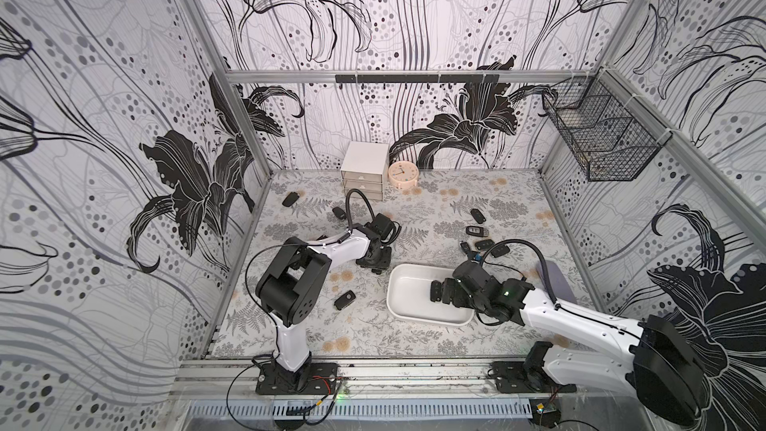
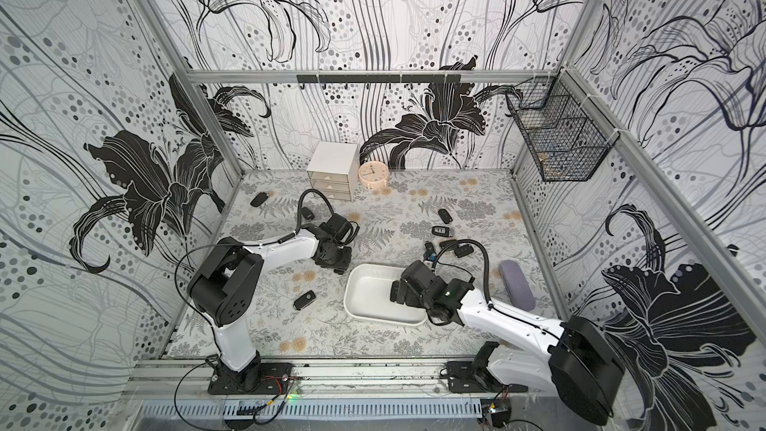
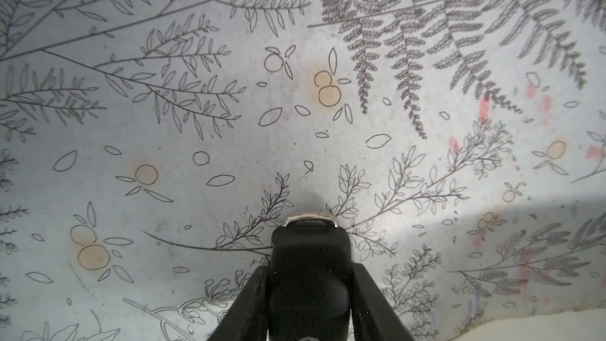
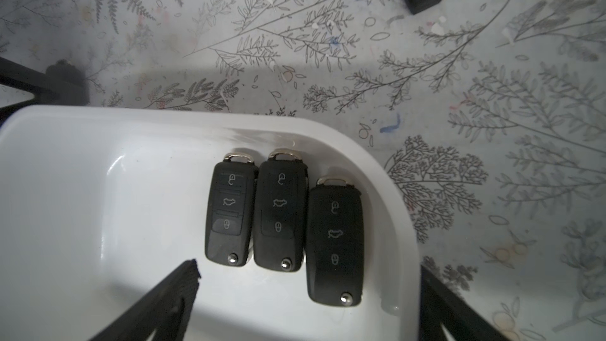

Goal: Place the car key into the storage box
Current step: Adjust the storage box at the center of the board, then place the car key in the storage box, then pick up the car key from the center of the board.

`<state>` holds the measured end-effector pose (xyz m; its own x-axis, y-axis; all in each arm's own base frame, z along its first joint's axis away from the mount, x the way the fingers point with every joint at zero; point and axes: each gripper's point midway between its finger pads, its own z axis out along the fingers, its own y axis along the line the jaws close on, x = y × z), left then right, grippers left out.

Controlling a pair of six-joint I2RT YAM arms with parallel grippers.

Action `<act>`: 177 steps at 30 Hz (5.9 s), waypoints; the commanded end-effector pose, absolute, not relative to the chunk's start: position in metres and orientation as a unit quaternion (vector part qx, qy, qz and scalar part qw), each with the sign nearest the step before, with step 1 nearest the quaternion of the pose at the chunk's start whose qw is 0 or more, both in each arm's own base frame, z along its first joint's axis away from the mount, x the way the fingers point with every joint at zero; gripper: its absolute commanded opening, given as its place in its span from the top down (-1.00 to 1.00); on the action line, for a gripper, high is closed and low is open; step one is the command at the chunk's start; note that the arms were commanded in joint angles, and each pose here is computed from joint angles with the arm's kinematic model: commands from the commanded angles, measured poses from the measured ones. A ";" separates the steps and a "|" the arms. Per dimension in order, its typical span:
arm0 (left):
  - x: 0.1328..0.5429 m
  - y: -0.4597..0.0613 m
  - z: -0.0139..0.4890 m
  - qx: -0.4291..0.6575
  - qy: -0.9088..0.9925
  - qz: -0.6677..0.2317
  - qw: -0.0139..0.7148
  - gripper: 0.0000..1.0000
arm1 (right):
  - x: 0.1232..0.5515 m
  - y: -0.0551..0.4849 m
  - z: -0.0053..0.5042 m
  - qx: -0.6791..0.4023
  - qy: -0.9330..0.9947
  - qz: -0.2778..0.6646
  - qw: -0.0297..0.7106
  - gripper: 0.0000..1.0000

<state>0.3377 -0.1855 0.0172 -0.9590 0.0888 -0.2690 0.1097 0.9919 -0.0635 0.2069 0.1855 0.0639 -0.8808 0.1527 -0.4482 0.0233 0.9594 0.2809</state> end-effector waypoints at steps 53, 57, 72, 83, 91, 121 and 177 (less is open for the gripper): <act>0.283 -0.265 0.093 -0.069 0.981 -0.076 0.164 0.41 | 0.206 0.208 0.135 -0.052 0.931 0.231 0.279 -1.00; 0.279 -0.277 0.074 -0.070 0.983 -0.073 0.150 0.41 | 0.200 0.202 0.134 -0.051 0.929 0.237 0.280 -1.00; 0.269 -0.285 0.056 -0.065 0.986 -0.057 0.141 0.41 | 0.191 0.192 0.132 -0.043 0.930 0.238 0.278 -1.00; 0.272 -0.286 0.042 -0.054 0.988 -0.036 0.139 0.41 | 0.190 0.191 0.134 -0.041 0.929 0.242 0.278 -1.00; 0.275 -0.291 0.037 -0.047 0.988 -0.040 0.139 0.36 | 0.189 0.189 0.133 -0.037 0.929 0.241 0.278 -1.00; 0.278 -0.294 0.070 -0.053 0.981 -0.082 0.169 0.04 | 0.197 0.189 0.136 -0.035 0.930 0.226 0.287 -1.00; 0.337 -0.187 0.219 -0.081 0.903 -0.179 0.383 -0.99 | 0.387 0.075 0.030 0.321 0.935 0.027 0.148 -0.34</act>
<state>0.3343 -0.1879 0.2073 -0.7134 -0.2931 -0.6365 -0.0482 0.9267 -0.3728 0.3833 0.0803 0.0325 -0.7843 0.5593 -0.2685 0.5401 0.8284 0.1482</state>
